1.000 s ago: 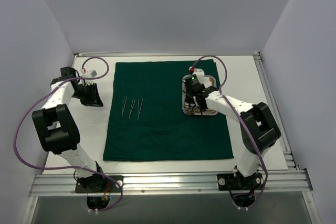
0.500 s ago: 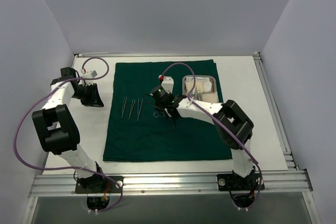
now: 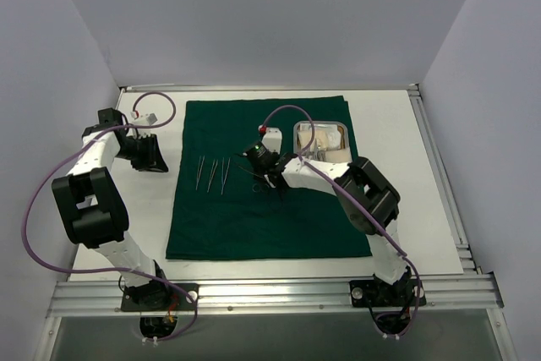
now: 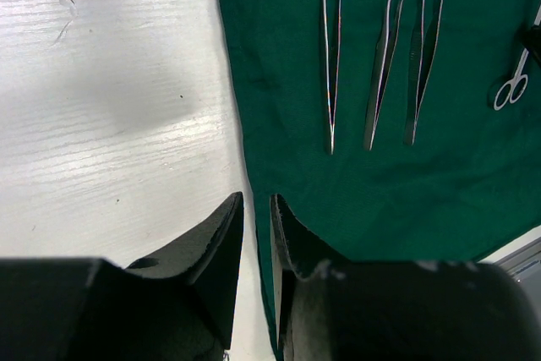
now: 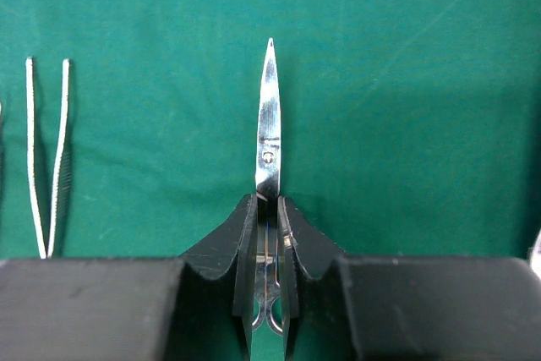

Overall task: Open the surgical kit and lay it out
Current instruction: Place the medical item in the surgical kit, then pick up the medical item from the container.

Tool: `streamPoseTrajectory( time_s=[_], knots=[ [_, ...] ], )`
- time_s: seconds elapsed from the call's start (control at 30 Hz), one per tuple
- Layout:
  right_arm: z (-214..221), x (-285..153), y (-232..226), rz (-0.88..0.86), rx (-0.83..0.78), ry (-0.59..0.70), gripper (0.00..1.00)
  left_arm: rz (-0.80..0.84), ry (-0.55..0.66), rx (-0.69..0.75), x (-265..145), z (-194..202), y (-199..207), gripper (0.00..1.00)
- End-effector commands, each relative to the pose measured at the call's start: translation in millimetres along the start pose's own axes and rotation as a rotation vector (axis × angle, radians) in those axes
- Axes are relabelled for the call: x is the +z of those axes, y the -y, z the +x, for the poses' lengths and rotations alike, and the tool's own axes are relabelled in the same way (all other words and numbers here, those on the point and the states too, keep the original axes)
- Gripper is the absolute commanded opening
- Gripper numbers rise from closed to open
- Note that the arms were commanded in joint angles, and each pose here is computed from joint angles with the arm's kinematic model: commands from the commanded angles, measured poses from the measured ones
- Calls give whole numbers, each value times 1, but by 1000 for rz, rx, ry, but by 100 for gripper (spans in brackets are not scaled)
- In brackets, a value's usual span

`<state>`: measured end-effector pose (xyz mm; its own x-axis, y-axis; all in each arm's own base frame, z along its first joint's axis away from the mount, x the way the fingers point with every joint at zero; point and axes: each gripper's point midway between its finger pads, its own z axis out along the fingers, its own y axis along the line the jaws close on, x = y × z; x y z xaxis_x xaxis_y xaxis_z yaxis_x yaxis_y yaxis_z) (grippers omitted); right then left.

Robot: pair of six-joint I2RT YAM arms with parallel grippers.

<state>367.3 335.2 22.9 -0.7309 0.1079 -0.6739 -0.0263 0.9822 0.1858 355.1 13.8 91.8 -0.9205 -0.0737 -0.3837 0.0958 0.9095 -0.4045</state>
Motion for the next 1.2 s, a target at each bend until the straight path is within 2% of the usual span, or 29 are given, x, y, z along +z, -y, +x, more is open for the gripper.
streamPoseTrajectory(
  time_s=[0.0, 0.3, 0.33, 0.37, 0.47, 0.53, 0.77, 0.87, 0.97, 1.1, 1.17],
  knots=[
    [-9, -4, 17, 55, -7, 18, 0, 26, 22, 22, -3, -7, 2, 28],
    [-1, 5, 15, 44, -13, -20, 0, 23, 21, 20, -4, -6, 3, 28],
    [-1, 5, 14, 45, -6, -18, 3, 23, 23, 21, -4, -7, 2, 28],
    [-2, 5, 15, 46, -2, -18, 11, 24, 22, 20, -5, -6, 2, 28],
    [-4, 0, 18, 58, -1, -23, 25, 23, 21, 23, -4, -7, 2, 28],
    [-9, -3, 17, 56, 5, -14, 29, 22, 21, 23, -4, -7, 2, 28],
    [-73, -51, 14, 35, 41, 131, 31, 21, 17, 22, -4, -6, 2, 28],
    [-92, -62, 47, 75, 75, 160, 27, 20, 19, 24, -6, -6, 3, 28],
    [-84, -61, 84, 106, 109, 121, 22, 21, 18, 25, -6, -6, 3, 28],
    [-86, -55, 132, 184, 132, 106, 20, 15, 13, 27, -6, -6, 2, 28],
    [-84, -50, 140, 158, 137, 84, 20, 11, 13, 31, -7, -6, 1, 28]
  ],
)
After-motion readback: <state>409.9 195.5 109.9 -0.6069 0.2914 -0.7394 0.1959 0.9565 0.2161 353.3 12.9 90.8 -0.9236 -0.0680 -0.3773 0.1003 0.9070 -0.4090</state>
